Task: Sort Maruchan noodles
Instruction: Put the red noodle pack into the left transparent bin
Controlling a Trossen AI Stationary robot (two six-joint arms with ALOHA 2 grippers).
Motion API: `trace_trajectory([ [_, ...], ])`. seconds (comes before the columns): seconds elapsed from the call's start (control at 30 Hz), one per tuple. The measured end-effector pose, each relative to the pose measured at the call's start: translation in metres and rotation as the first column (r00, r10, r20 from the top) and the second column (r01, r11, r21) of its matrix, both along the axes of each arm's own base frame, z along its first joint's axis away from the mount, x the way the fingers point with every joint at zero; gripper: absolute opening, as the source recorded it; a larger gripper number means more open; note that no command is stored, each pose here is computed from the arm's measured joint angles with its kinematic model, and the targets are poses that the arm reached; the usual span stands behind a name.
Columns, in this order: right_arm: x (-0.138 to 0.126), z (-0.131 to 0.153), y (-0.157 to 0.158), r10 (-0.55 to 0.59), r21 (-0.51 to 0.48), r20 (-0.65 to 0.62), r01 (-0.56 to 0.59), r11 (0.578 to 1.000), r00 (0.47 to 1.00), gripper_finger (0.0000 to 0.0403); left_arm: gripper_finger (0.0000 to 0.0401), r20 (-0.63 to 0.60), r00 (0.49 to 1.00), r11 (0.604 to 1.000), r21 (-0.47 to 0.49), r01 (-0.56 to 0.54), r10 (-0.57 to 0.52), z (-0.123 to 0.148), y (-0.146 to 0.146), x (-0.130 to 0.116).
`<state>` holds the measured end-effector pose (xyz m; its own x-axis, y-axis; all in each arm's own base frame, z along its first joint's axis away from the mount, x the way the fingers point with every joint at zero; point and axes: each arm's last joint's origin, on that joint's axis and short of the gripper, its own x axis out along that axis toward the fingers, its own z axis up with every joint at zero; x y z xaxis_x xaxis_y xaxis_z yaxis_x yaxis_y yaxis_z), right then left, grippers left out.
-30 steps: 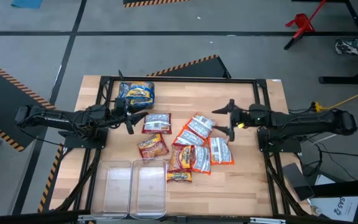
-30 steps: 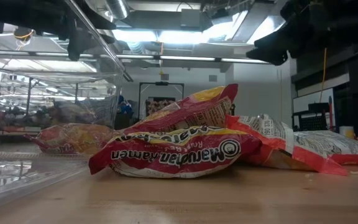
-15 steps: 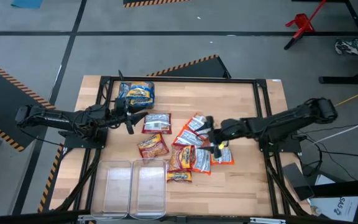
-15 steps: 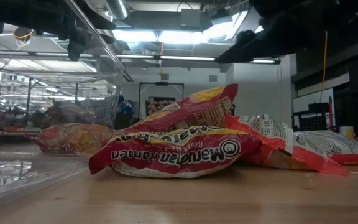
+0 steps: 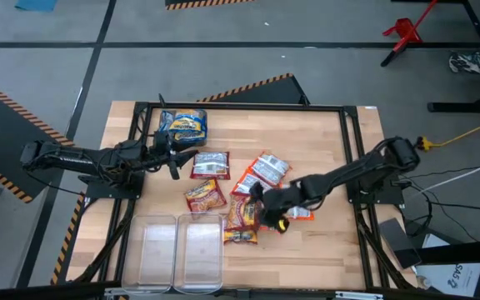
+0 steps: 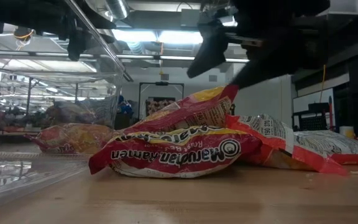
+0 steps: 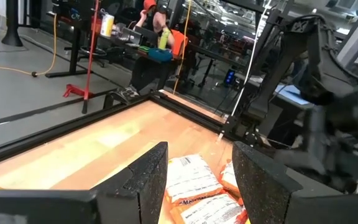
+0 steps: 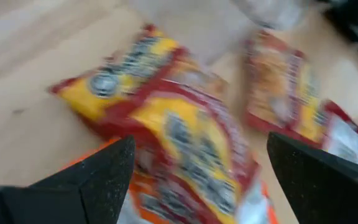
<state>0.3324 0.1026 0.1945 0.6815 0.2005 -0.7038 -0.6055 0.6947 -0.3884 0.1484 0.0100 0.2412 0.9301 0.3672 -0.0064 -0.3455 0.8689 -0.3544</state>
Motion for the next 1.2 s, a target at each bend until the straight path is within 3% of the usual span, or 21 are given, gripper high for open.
trace_trajectory([
  [0.27,0.008,-0.013,0.013,0.052,0.001,-0.039,-0.052,0.999,0.998,0.0349,0.0173,-0.001,1.0,1.0,0.0,-0.014,0.014,0.0,0.0,0.0],
  [0.53,0.018,-0.013,-0.01,-0.01,0.009,-0.013,0.01,1.0,1.0,0.0349,0.0173,-0.003,0.999,0.999,0.001,-0.039,0.039,0.0,0.001,0.0],
  [0.7,0.028,-0.033,-0.014,0.009,0.048,-0.031,-0.008,0.999,0.999,0.0349,0.0173,-0.006,0.999,0.999,0.002,-0.048,0.048,0.0,0.001,-0.001],
  [0.93,0.037,-0.051,-0.013,-0.02,0.022,-0.019,0.02,1.0,1.0,0.0347,0.0173,-0.009,0.998,0.998,0.009,-0.056,0.056,0.0,0.002,-0.001],
  [1.07,0.039,-0.05,-0.014,-0.055,-0.003,0.013,0.055,0.998,0.998,0.032,0.0173,-0.009,0.998,0.998,0.009,-0.066,0.066,0.0,0.002,-0.001],
  [1.2,0.039,-0.05,-0.014,-0.063,-0.009,0.016,0.063,0.998,0.998,0.0262,0.0173,-0.007,0.998,0.998,0.007,-0.066,0.066,0.0,0.002,-0.001],
])
